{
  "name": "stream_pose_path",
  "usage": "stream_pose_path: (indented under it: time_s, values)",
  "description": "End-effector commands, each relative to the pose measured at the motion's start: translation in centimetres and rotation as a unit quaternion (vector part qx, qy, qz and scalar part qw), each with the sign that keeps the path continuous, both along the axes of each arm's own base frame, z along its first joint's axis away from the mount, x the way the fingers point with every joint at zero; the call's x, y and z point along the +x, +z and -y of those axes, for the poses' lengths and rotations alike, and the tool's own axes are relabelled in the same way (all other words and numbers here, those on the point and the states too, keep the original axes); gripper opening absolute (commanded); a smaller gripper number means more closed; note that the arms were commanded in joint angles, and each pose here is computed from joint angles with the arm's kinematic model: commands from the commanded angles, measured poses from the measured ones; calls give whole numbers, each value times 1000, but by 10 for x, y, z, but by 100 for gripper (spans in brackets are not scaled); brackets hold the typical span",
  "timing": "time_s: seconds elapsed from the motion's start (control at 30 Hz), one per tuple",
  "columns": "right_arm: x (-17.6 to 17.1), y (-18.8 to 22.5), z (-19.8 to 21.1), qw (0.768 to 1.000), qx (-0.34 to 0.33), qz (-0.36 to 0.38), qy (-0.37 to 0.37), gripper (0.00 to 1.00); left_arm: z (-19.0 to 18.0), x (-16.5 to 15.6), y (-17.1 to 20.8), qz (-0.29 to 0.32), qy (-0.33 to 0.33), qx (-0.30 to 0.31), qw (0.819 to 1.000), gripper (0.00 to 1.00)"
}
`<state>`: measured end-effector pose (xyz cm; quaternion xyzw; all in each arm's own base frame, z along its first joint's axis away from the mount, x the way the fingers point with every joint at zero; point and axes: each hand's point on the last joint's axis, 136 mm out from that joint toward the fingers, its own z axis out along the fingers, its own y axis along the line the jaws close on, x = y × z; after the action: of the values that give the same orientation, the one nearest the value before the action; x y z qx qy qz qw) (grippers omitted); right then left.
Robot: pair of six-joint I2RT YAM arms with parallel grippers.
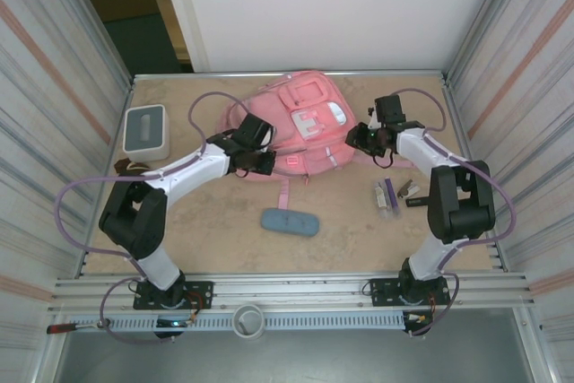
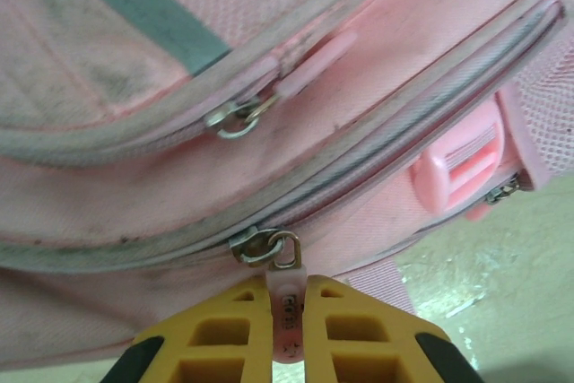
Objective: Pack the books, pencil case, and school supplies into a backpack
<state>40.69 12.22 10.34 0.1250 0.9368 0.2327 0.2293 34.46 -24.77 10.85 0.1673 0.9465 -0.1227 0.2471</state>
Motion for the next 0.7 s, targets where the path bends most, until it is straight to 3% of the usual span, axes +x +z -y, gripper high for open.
stream_pose_path:
  time_s: [0.0,0.2,0.4,0.5,0.67]
  values:
    - [-31,1,-15,998,60,-19,-1,49,26,5,16,10,-18,-37,999,0]
    - [-58,-21,-62,992,119,-39,8,69,26,5,14,11,-19,-33,999,0]
    - [-37,-26,-79,992,123,-17,-8,69,20,1,6,7,-19,-20,1000,0]
    - [-28,-35,-77,993,114,-18,-22,59,15,-1,5,10,-13,-13,1000,0]
    - [-23,-44,-61,995,94,-22,-36,19,3,-2,6,20,-5,6,1000,0]
